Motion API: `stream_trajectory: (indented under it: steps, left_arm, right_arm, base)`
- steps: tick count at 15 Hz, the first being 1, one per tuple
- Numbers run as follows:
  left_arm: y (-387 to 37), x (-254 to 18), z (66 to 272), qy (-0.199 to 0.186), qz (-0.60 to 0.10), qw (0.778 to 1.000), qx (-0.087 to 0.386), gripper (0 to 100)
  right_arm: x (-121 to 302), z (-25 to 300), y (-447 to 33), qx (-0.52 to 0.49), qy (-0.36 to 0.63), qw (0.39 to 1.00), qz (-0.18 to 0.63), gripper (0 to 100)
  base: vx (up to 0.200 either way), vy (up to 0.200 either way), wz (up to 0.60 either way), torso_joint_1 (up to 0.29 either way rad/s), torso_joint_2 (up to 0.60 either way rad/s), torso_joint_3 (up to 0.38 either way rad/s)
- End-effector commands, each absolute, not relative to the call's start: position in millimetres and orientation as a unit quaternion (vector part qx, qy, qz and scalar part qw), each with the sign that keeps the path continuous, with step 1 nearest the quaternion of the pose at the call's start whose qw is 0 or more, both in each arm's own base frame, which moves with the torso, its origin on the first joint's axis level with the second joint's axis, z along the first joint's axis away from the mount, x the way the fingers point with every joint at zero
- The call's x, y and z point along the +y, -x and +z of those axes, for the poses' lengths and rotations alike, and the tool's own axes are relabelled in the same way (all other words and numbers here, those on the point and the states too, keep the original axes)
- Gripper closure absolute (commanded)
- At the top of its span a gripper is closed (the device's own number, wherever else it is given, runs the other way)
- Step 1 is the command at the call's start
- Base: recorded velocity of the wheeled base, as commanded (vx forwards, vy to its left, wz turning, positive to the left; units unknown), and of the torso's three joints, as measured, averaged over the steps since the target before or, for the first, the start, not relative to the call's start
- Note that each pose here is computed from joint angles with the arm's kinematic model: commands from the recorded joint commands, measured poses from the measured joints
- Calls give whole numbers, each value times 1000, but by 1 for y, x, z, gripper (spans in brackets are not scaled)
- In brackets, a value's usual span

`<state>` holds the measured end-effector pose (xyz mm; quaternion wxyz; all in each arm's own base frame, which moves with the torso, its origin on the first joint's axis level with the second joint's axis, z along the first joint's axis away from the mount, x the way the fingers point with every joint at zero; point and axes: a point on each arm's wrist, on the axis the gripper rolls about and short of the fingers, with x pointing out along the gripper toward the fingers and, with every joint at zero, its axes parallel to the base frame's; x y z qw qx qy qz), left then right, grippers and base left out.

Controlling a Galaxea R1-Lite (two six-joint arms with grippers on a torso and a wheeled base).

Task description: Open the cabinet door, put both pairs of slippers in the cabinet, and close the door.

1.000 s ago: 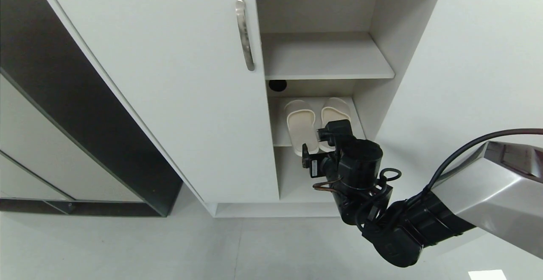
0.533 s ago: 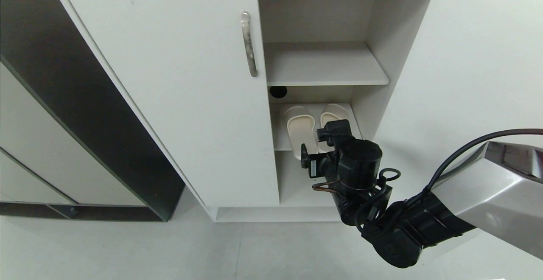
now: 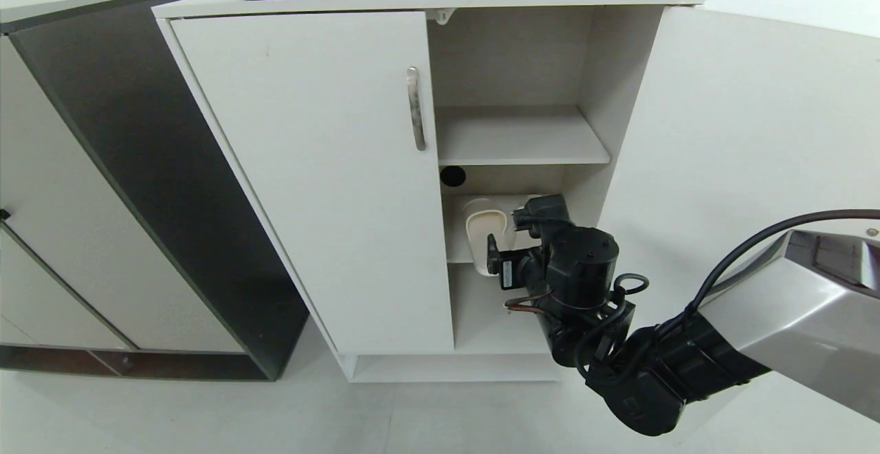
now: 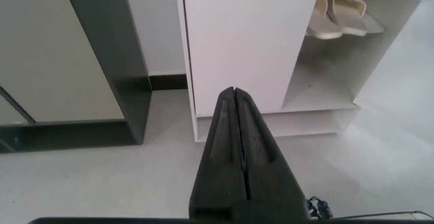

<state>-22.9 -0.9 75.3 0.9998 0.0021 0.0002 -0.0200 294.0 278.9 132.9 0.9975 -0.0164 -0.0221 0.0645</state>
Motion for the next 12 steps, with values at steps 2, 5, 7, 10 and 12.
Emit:
stream_trajectory:
  steps: [2, 5, 7, 10, 12]
  left_arm:
    - [23, -1, 75, -2, -20, 1000, 1, 100]
    - [23, -1, 75, -8, -20, 1000, 1, 100]
    - [23, -1, 75, -8, -20, 1000, 1, 100]
    - [23, -1, 75, -6, -20, 1000, 1, 100]
    - [23, -1, 75, -6, -20, 1000, 1, 100]
  right_arm:
    - [279, 132, -294, -21, 18, 998, 64, 0]
    - [278, 132, -293, -18, 20, 997, 66, 0]
    - [271, 136, -285, -6, 30, 997, 72, 0]
    - [270, 137, -281, -5, 32, 996, 86, 0]
    - [271, 134, -279, -1, 35, 995, 92, 0]
  base:
    - [0, 0, 0, 0, 2, 208]
    - [0, 0, 0, -2, 4, 188]
    - [0, 0, 0, -4, -1, 45]
    - [0, 0, 0, 0, 0, 0]
    - [0, 0, 0, 0, 0, 0]
